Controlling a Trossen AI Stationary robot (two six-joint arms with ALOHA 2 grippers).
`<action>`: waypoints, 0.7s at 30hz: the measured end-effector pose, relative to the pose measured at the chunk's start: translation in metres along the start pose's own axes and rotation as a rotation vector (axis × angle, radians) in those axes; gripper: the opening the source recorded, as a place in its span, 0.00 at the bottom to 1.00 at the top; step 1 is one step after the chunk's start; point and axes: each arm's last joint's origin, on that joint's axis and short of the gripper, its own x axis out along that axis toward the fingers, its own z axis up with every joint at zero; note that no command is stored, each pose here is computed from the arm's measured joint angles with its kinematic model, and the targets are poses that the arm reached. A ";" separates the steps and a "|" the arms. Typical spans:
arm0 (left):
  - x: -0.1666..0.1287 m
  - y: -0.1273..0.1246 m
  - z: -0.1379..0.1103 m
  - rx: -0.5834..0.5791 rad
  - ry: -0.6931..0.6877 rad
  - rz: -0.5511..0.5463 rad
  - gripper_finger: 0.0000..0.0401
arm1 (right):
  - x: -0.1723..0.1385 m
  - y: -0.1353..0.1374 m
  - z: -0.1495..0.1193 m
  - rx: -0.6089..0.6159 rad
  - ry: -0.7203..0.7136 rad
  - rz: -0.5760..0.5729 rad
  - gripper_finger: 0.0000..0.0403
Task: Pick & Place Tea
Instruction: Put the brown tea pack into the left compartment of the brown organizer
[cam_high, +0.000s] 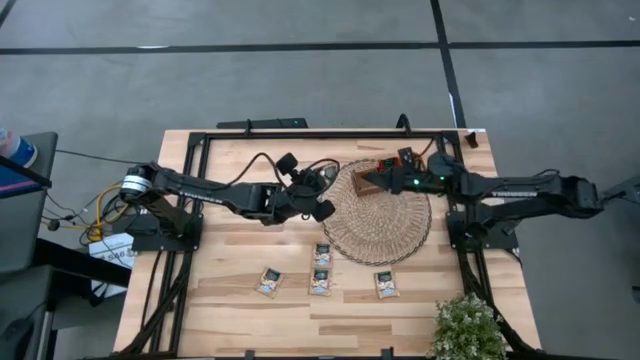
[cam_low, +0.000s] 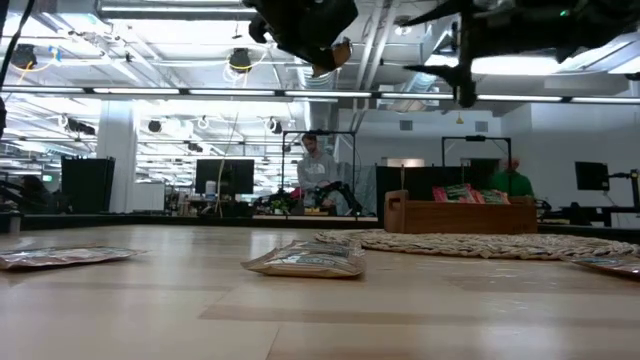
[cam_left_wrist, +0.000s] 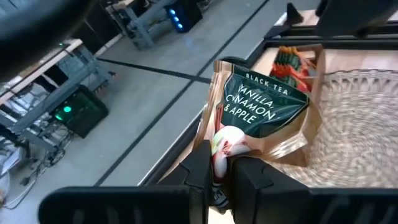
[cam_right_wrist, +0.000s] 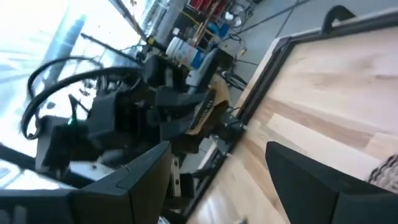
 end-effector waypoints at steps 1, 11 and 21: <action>0.000 0.000 0.000 0.000 -0.002 0.003 0.06 | 0.004 -0.003 0.001 0.021 0.004 0.001 0.63; 0.004 -0.005 -0.003 0.008 0.003 -0.003 0.06 | 0.049 -0.005 0.005 0.051 0.031 0.061 0.63; 0.005 -0.003 -0.006 0.059 0.023 0.089 0.06 | 0.086 -0.006 0.013 0.020 0.086 0.062 0.63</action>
